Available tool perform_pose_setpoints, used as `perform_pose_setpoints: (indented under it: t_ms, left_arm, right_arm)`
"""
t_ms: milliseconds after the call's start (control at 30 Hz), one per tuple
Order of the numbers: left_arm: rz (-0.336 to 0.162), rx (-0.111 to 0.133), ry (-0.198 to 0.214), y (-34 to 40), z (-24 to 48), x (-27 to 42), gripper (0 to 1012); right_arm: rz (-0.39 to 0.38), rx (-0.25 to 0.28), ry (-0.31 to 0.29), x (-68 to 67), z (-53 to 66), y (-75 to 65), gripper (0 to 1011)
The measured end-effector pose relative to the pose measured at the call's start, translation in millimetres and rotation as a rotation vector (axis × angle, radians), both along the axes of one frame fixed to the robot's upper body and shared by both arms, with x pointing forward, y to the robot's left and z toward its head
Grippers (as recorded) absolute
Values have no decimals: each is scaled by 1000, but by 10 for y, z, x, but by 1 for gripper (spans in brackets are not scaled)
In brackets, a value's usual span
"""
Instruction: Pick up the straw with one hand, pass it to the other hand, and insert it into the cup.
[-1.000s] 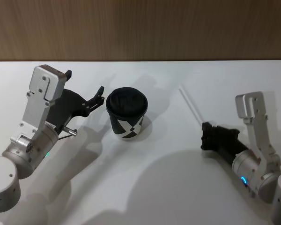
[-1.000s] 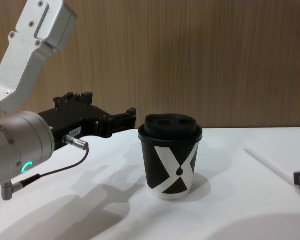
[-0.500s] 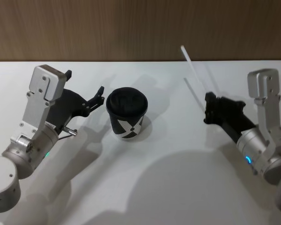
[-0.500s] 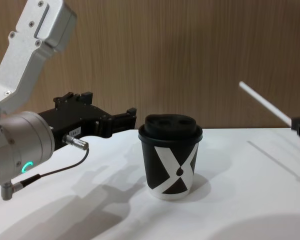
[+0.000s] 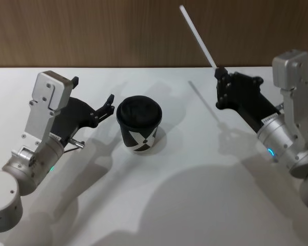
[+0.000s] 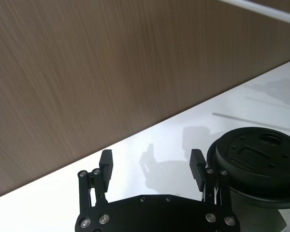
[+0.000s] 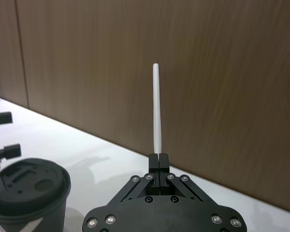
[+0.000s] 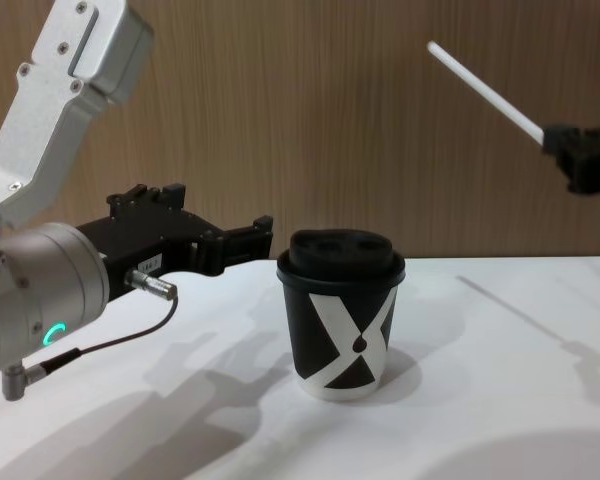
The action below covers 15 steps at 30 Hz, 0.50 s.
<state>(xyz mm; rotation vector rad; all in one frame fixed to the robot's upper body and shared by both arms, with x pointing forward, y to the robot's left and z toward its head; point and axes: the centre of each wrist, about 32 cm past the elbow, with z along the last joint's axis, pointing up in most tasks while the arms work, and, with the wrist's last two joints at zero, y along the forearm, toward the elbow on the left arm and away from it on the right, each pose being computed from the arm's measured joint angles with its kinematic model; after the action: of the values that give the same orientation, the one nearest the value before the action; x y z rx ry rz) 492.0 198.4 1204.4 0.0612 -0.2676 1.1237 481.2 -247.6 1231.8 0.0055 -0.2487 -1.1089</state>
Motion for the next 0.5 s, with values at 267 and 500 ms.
perform_pose_setpoints:
  t_ms: [267, 500]
  left_arm:
    - [0, 0, 0, 0, 0, 0, 1003]
    - [0, 0, 0, 0, 0, 0, 1003]
  right_arm:
    - [108, 1, -90, 139, 106, 3, 6]
    - [211, 15, -151, 294, 199, 6, 6]
